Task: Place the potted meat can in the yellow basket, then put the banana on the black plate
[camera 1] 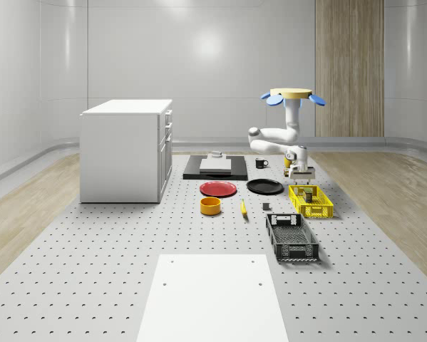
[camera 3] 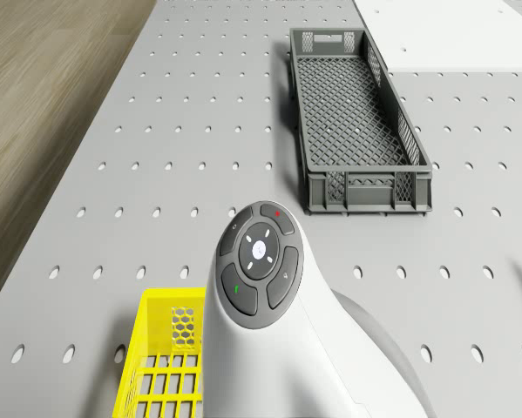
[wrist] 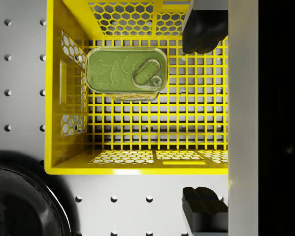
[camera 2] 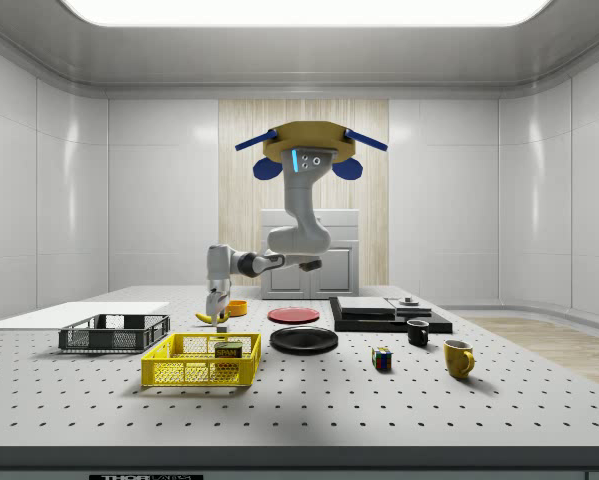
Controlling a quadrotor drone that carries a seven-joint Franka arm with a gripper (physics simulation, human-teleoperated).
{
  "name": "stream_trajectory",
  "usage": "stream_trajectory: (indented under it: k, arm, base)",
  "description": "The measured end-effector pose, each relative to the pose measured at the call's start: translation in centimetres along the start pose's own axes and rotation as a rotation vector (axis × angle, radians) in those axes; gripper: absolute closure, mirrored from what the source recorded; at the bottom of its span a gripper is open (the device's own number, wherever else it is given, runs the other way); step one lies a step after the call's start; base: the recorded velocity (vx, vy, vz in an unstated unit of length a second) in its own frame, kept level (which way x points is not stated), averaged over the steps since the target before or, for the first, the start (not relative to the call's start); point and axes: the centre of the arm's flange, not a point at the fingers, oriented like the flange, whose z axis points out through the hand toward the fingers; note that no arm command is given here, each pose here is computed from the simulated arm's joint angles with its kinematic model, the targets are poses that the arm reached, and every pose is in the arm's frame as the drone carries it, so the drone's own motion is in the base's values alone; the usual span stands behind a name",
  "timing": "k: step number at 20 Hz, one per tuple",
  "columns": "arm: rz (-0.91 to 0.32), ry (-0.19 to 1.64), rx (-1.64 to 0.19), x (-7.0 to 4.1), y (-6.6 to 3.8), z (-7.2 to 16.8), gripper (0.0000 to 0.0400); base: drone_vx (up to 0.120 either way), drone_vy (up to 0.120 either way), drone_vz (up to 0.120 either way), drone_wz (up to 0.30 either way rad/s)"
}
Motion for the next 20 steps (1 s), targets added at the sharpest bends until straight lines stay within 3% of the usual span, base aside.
stream_trajectory:
  k: [16, 20]
  arm:
    - [0.000, 0.000, 0.000, 0.00, 0.00, -0.02, 0.0000]
    - [0.000, 0.000, 0.000, 0.00, 0.00, -0.03, 0.0000]
  base:
    - [0.120, -0.120, 0.000, 0.000]
    - [0.020, -0.120, 0.000, 0.000]
